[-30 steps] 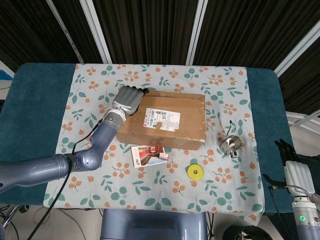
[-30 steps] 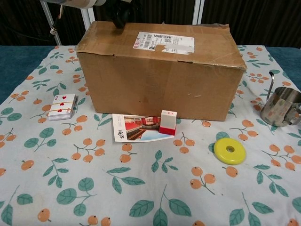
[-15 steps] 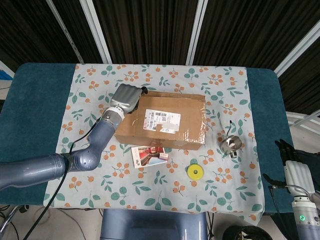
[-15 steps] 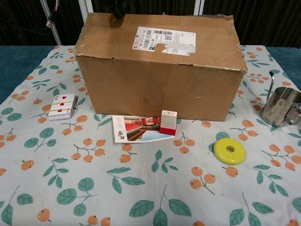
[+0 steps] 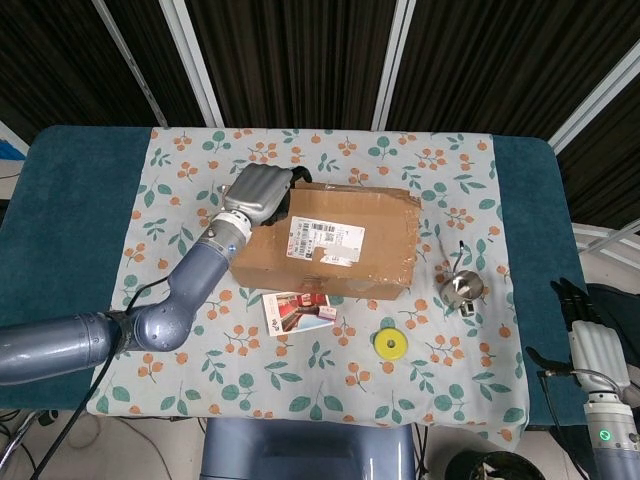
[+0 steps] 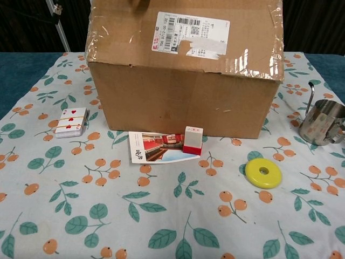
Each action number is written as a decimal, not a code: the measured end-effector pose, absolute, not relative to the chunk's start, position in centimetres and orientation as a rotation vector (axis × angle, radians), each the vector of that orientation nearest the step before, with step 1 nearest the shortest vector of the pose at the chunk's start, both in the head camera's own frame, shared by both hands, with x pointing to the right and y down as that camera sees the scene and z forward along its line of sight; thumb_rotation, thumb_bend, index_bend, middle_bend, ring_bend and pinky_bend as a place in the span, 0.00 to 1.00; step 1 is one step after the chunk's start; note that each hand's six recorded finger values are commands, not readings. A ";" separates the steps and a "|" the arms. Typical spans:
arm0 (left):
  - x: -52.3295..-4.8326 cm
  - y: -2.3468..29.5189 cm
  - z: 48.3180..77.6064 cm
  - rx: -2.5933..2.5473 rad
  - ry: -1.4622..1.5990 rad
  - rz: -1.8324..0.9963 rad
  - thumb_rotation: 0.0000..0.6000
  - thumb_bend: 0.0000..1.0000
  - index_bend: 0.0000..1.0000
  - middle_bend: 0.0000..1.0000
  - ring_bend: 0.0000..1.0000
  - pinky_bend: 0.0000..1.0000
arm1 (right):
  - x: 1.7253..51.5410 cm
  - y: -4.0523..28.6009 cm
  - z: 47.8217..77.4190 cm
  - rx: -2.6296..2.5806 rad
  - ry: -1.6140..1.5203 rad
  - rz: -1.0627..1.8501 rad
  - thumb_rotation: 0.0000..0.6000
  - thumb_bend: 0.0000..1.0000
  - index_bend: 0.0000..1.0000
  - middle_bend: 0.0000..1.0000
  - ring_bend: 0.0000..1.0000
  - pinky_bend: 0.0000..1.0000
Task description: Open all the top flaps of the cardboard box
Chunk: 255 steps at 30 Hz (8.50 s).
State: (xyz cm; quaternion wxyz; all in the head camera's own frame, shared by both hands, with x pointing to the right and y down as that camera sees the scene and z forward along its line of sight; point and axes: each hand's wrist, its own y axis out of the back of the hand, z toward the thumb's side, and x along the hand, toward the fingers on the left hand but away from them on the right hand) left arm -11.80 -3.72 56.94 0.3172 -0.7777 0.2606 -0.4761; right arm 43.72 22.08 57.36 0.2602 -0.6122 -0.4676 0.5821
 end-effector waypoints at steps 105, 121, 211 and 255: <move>-46.2 15.6 57.4 -1.444 1.186 -1.399 1.00 0.19 0.00 0.00 0.00 0.00 | 19.1 6.8 60.4 -1.762 -1.013 1.233 1.00 0.15 0.00 0.00 0.00 0.24; -46.0 15.4 56.8 -1.452 1.172 -1.435 1.00 0.19 0.00 0.00 0.00 0.00 | 19.1 6.1 61.7 -1.736 -1.014 1.265 1.00 0.22 0.00 0.00 0.00 0.24; -44.8 16.6 59.6 -1.544 0.971 -1.518 1.00 0.16 0.00 0.00 0.00 0.00 | 38.8 12.6 54.1 -1.373 -1.165 1.486 1.00 0.18 0.00 0.00 0.00 0.23; -6.6 1.1 60.7 -1.619 -0.224 -0.882 1.00 0.84 0.16 0.33 0.22 0.28 | 43.8 17.9 57.1 -1.464 -1.365 1.462 1.00 0.20 0.00 0.00 0.00 0.23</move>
